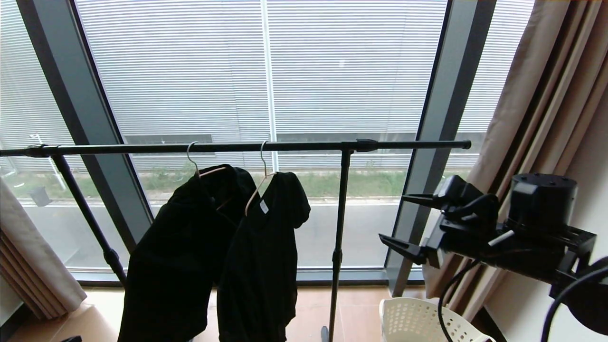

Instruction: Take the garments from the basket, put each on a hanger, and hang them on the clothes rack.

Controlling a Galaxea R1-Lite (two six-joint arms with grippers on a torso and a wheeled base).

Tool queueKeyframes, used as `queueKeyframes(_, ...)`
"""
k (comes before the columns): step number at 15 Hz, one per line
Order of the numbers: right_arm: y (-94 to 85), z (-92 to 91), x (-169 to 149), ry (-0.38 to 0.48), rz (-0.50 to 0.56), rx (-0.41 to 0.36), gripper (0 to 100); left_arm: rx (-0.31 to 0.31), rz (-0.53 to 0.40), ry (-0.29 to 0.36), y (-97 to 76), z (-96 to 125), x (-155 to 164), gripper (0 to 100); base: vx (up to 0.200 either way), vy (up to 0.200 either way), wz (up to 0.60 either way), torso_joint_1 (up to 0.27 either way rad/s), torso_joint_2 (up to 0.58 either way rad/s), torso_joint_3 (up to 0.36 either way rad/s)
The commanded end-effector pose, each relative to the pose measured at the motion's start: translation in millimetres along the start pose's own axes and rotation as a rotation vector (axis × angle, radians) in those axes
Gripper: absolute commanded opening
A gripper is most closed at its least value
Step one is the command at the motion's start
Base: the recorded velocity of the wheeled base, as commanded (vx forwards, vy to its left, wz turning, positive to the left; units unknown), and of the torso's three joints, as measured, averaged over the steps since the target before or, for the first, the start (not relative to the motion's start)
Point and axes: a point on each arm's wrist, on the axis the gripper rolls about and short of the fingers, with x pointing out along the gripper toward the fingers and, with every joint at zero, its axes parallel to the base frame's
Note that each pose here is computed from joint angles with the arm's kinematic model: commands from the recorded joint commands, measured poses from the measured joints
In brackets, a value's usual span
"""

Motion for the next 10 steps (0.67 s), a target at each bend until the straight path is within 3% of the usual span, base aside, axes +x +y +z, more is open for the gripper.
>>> queueKeyframes(1,21.8,-7.1,-56.5,0.009,-0.140,0.019,100,0.026,0.037,-0.145,-5.3,-27.0,-27.8,100,0.000,0.000,0.00,0.000,0.00,0.000)
queueKeyframes(4,40.7,-19.7,-91.2,0.034,-0.218,0.139,100,0.033,0.092,-0.222,-6.8,-34.9,-34.1,100,0.000,0.000,0.00,0.000,0.00,0.000)
queueKeyframes(7,62.1,-46.3,-120.9,0.128,-0.311,0.180,100,0.023,0.190,-0.220,-4.8,-37.0,-33.4,100,0.000,0.000,0.00,0.000,0.00,0.000)
queueKeyframes(10,78.9,-47.8,-159.4,0.115,-0.366,0.236,100,0.025,0.216,-0.188,-4.2,-39.5,-33.1,100,0.000,0.000,0.00,0.000,0.00,0.000)
